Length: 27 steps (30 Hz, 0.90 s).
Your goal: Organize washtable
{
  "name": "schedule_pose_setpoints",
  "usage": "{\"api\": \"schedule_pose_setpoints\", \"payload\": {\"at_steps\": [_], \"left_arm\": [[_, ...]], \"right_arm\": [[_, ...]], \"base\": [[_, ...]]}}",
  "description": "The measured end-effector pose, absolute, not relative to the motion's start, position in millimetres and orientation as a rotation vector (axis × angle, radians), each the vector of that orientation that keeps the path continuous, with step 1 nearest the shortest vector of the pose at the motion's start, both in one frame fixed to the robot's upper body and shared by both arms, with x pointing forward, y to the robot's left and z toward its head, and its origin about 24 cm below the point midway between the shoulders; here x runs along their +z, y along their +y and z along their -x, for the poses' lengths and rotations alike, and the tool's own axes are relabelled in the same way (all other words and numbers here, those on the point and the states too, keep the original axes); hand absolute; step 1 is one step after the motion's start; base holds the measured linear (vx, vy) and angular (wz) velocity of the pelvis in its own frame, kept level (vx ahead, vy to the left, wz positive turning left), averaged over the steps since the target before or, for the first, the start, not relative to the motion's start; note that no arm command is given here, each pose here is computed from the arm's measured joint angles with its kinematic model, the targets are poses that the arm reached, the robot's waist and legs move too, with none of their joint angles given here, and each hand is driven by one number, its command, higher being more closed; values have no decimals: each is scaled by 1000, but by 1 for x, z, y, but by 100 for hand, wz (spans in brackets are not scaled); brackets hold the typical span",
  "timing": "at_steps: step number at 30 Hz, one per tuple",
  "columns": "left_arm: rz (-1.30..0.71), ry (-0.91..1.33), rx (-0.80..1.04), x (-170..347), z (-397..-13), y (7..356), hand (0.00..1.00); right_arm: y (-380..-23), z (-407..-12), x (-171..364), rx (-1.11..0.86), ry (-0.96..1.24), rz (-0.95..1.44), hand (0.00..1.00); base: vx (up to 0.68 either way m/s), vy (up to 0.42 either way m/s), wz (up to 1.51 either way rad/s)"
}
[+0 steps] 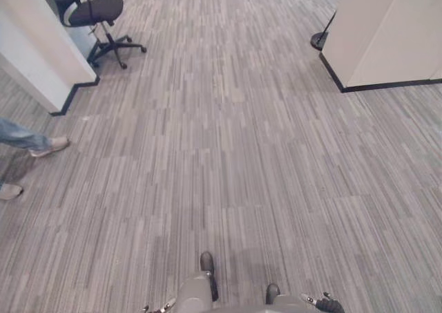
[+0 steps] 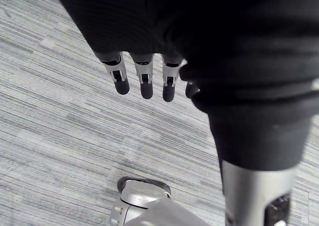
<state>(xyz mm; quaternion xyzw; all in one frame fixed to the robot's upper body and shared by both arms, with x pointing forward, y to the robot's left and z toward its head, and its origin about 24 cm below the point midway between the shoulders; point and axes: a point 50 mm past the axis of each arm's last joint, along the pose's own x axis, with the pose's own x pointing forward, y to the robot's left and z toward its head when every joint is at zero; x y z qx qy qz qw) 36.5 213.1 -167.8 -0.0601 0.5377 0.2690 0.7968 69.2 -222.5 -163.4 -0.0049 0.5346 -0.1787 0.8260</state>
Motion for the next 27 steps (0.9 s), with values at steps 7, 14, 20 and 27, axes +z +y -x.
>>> {"api": "schedule_pose_setpoints", "payload": {"at_steps": [7, 14, 20, 27], "left_arm": [[49, 1190, 581, -165, -22, 233, 0], [13, 1143, 493, -164, -51, 224, 0], [105, 1094, 532, -164, -59, 206, 0], [164, 1071, 602, -164, -60, 208, 0]], "right_arm": [[-203, -61, -169, -334, 1161, -48, 0], [-210, -62, -165, -347, 1117, -38, 0], [-218, -44, -164, -378, 1146, -20, 0], [-229, -47, -164, -451, 1152, -50, 0]], "base": [[520, 219, 8], [566, -15, 43], [850, -280, 61], [740, -193, -17]]}}
